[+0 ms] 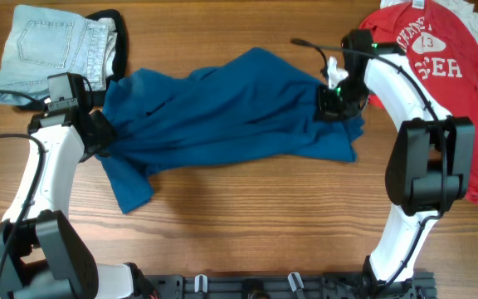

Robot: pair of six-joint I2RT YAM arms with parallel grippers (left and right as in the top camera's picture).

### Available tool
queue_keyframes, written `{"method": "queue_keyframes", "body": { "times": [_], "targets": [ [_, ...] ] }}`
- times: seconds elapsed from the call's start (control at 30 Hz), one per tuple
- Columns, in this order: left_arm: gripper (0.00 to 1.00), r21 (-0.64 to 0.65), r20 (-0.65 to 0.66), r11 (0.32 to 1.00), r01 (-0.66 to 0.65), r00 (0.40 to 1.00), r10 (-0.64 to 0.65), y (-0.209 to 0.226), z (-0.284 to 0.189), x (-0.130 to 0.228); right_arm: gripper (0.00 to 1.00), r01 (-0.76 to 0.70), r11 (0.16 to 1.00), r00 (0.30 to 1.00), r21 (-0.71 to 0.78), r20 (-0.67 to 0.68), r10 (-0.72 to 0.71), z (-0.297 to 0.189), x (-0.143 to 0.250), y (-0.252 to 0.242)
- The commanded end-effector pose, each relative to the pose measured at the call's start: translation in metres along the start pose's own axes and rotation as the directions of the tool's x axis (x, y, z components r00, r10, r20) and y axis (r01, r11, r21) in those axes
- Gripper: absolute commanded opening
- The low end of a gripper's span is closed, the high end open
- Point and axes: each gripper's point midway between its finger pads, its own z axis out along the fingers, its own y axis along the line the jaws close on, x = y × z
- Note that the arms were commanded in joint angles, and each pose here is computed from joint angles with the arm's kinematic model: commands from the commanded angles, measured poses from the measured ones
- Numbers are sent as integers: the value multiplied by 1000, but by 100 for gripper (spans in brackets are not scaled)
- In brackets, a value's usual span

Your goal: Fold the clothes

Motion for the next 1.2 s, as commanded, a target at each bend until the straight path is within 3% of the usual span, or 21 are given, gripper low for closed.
{"method": "queue_keyframes", "body": {
  "times": [0.0,0.07,0.17,0.43,0.57,0.7,0.93,1.1,1.17],
  "targets": [
    [4,10,37,1000,22,999,-22,0,-5,-10,60,112,989,987,-96,130,-99,-17,-31,42],
    [4,13,45,1000,23,999,-23,-1,-5,-12,71,111,988,973,-107,215,-86,-18,-53,52],
    [4,30,35,999,22,999,-23,-4,-5,-11,80,70,993,973,-93,225,-47,-18,-56,50],
    [4,43,46,999,23,999,-25,-7,-6,-14,78,-7,1000,990,-4,140,7,-31,-26,34],
    [4,43,45,999,23,999,-25,-7,-6,-13,80,-66,988,990,136,133,48,-60,-2,14],
    [4,43,45,999,23,999,-25,-7,-6,-13,80,-79,981,994,178,85,64,-44,12,1],
    [4,43,45,999,23,999,-25,-7,-6,-13,70,-71,976,993,206,111,49,13,19,-28],
    [4,43,45,999,23,999,-25,-7,-6,-13,62,-49,984,973,171,230,8,19,-8,-24],
    [4,41,41,999,22,999,-24,-6,-6,-12,53,-34,991,968,128,250,1,19,-14,-15]
  ]
}}
